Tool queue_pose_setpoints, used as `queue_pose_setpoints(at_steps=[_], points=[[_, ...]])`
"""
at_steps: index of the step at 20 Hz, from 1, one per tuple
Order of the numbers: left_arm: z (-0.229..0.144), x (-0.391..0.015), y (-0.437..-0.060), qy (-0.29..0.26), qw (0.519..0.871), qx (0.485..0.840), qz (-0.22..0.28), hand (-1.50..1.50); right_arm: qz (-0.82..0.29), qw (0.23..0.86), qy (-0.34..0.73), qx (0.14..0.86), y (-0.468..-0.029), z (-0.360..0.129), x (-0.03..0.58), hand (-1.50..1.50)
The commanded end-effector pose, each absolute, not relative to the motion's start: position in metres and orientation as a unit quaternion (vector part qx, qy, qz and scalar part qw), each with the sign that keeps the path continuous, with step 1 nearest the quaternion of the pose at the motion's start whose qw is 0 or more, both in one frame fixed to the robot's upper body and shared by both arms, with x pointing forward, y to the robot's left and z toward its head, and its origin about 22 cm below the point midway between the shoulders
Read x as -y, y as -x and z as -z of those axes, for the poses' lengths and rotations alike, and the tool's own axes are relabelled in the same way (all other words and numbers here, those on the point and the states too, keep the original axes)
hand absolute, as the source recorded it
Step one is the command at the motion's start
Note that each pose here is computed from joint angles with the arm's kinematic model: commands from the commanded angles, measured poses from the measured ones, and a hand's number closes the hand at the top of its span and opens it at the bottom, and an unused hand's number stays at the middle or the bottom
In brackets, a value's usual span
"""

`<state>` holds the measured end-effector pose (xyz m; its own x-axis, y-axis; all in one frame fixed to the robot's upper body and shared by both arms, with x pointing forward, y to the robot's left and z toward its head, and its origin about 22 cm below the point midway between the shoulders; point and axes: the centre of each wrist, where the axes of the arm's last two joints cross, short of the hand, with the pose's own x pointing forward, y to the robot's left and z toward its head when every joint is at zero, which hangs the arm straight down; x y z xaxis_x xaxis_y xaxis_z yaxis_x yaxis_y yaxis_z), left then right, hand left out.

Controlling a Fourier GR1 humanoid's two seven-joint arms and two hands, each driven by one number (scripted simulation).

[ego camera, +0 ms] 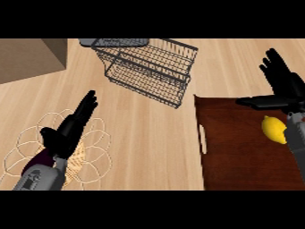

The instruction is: Pick the lemon from the tray and place it in the tiered basket

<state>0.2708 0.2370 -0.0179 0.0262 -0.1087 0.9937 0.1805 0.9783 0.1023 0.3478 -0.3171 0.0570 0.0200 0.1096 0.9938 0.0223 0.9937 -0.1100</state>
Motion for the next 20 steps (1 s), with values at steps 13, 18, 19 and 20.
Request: queue_pose_setpoints(at_steps=[13,18,19,20], points=[[0.018,-0.233,-0.266,0.04,0.721,0.684,0.103,0.0,-0.519,0.715,0.267,0.384,-0.34,-0.224,0.36,-1.5],[0.018,-0.242,-0.265,0.035,0.715,0.69,0.105,0.0,-0.533,0.727,0.247,0.357,-0.334,-0.218,0.335,-1.5],[0.038,-0.215,-0.253,0.039,0.717,0.687,0.108,0.0,-0.528,0.727,0.249,0.36,-0.337,-0.222,0.317,-1.5],[0.032,-0.24,-0.266,0.034,0.718,0.688,0.102,0.0,-0.533,0.721,0.255,0.361,-0.324,-0.23,0.334,-1.5]])
